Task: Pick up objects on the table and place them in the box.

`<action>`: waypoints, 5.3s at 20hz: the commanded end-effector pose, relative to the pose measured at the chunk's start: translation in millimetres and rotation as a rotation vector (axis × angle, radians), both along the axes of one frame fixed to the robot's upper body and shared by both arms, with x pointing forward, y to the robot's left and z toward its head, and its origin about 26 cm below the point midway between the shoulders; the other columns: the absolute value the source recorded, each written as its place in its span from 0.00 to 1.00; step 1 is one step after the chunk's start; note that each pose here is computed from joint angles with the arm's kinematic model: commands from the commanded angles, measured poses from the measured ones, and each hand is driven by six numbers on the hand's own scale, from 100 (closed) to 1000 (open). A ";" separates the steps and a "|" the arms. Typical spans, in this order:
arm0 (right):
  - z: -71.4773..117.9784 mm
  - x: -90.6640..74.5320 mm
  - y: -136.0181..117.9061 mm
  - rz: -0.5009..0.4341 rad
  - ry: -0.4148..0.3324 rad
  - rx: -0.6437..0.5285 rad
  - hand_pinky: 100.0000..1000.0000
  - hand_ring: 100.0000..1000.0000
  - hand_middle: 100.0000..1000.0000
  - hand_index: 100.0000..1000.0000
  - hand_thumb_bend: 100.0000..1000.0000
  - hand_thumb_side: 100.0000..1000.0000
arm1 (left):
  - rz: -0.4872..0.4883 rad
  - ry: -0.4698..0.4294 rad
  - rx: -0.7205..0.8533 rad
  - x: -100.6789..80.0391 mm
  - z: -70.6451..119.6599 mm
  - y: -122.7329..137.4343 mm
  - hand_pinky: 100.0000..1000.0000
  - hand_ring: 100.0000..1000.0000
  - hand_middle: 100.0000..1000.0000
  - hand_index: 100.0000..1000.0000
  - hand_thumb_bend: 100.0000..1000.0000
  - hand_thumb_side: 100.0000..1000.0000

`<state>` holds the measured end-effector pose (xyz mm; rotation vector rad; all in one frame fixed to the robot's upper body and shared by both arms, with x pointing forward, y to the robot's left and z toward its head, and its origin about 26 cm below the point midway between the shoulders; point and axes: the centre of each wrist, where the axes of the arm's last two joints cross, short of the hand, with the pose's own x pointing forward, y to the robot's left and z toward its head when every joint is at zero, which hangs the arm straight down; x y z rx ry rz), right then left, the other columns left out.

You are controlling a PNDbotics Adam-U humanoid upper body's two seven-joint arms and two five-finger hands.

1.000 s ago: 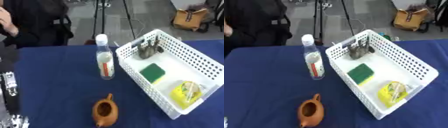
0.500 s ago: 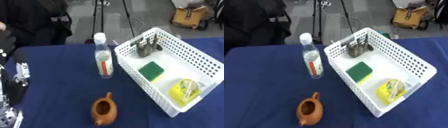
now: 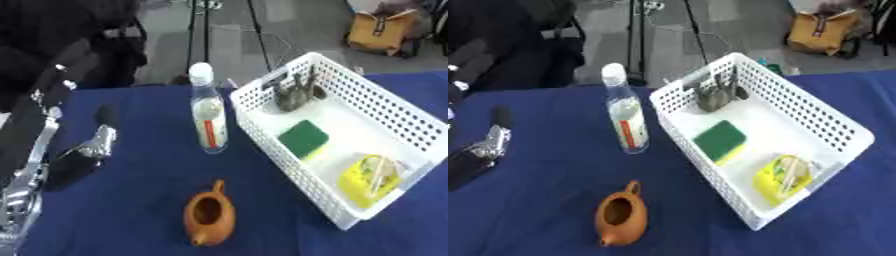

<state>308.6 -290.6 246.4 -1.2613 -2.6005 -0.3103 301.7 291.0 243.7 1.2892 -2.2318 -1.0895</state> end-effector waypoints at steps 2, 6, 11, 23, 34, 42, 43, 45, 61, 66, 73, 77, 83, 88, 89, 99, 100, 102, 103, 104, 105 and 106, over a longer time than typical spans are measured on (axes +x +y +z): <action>5.4 -2.4 -0.2 0.007 -0.010 -0.024 0.60 0.50 0.53 0.68 0.00 0.87 | -0.015 0.029 0.212 -2.1 23.1 -4.5 1.00 1.00 1.00 1.00 0.00 0.91; 4.1 -2.5 0.2 0.011 -0.002 -0.026 0.60 0.50 0.53 0.68 0.00 0.87 | -0.035 0.077 0.361 -0.3 36.1 -18.1 0.98 1.00 1.00 1.00 0.00 0.98; 1.7 -2.7 0.3 0.015 0.012 -0.028 0.60 0.50 0.53 0.67 0.00 0.87 | -0.077 0.188 0.474 1.8 47.0 -40.6 0.97 1.00 1.00 1.00 0.00 0.87; -1.1 -2.9 1.0 0.030 0.030 -0.033 0.60 0.50 0.52 0.67 0.00 0.87 | -0.352 0.303 0.319 1.7 48.0 -75.0 0.90 0.98 1.00 1.00 0.00 0.87; -2.0 -2.6 2.7 0.049 0.037 -0.036 0.61 0.50 0.52 0.67 0.00 0.87 | -0.317 0.356 0.466 0.5 15.4 -93.8 0.96 1.00 1.00 1.00 0.00 1.00; -1.1 -2.3 3.7 0.059 0.036 -0.037 0.61 0.50 0.52 0.66 0.00 0.87 | -0.254 0.302 0.575 -1.0 0.1 -94.3 0.96 1.00 1.00 1.00 0.00 1.00; -1.1 -2.3 3.9 0.060 0.036 -0.038 0.61 0.50 0.52 0.66 0.00 0.87 | -0.251 0.309 0.585 -1.3 -1.5 -94.6 0.96 1.00 1.00 1.00 0.00 1.00; -1.0 -2.2 4.2 0.063 0.036 -0.039 0.61 0.50 0.52 0.66 0.00 0.87 | -0.250 0.327 0.599 -1.8 -4.5 -95.1 0.96 1.00 1.00 1.00 0.00 1.00; -5.9 -3.2 2.3 0.063 0.058 -0.040 0.61 0.49 0.50 0.66 0.00 0.85 | 0.038 0.412 0.453 -1.8 -20.0 -113.0 0.77 0.83 1.00 1.00 0.00 1.00; -8.1 -3.7 1.6 0.063 0.069 -0.043 0.61 0.49 0.49 0.66 0.00 0.85 | 0.058 0.382 0.320 -5.5 -37.1 -117.5 0.80 0.95 1.00 1.00 0.00 1.00; -9.6 -4.1 0.7 0.062 0.076 -0.043 0.62 0.49 0.49 0.66 0.00 0.84 | -0.014 0.305 0.173 -10.3 -54.8 -116.9 0.70 0.87 0.95 1.00 0.00 1.00; -9.8 -4.2 0.6 0.064 0.078 -0.042 0.62 0.49 0.48 0.66 0.00 0.84 | -0.017 0.298 0.146 -12.5 -61.1 -116.9 0.69 0.86 0.94 1.00 0.00 1.00; -10.0 -4.2 0.6 0.069 0.080 -0.043 0.62 0.49 0.48 0.65 0.00 0.84 | 0.015 0.368 0.184 -15.1 -68.5 -116.7 0.76 0.93 1.00 1.00 0.00 1.00; -9.8 -4.2 0.6 0.074 0.080 -0.043 0.62 0.49 0.47 0.65 0.00 0.84 | 0.048 0.383 0.222 -16.0 -70.8 -117.0 0.78 0.94 1.00 1.00 0.00 1.00; -9.8 -4.2 0.8 0.076 0.080 -0.042 0.62 0.49 0.47 0.65 0.00 0.84 | 0.046 0.393 0.223 -16.4 -71.7 -117.6 0.78 0.95 1.00 1.00 0.00 1.00; -9.7 -4.0 1.2 0.086 0.081 -0.042 0.62 0.49 0.47 0.65 0.00 0.84 | 0.016 0.547 0.225 -16.0 -68.8 -122.1 0.79 0.95 1.00 1.00 0.00 1.00; -9.7 -4.0 1.3 0.087 0.081 -0.042 0.62 0.49 0.47 0.65 0.00 0.84 | 0.004 0.559 0.224 -15.7 -67.4 -123.3 0.79 0.95 1.00 1.00 0.00 1.00; -9.6 -4.0 1.2 0.089 0.080 -0.042 0.62 0.49 0.47 0.65 0.00 0.84 | -0.016 0.590 0.214 -14.9 -65.1 -124.2 0.79 0.95 1.00 1.00 0.00 1.00; -9.5 -4.0 1.2 0.089 0.080 -0.042 0.62 0.49 0.47 0.65 0.00 0.84 | -0.023 0.603 0.210 -14.5 -64.1 -124.2 0.79 0.95 1.00 1.00 0.00 1.00; -9.6 -4.1 1.1 0.090 0.081 -0.042 0.62 0.49 0.47 0.65 0.00 0.84 | -0.031 0.612 0.205 -14.2 -63.1 -124.4 0.79 0.95 1.00 1.00 0.00 1.00; -9.7 -4.1 1.1 0.090 0.081 -0.042 0.62 0.49 0.46 0.65 0.00 0.84 | -0.036 0.619 0.202 -13.9 -62.3 -124.5 0.79 0.95 1.00 1.00 0.00 1.00; -9.7 -4.1 1.1 0.091 0.082 -0.042 0.62 0.49 0.46 0.65 0.00 0.84 | -0.037 0.623 0.200 -13.5 -61.6 -124.5 0.79 0.95 1.00 1.00 0.00 1.00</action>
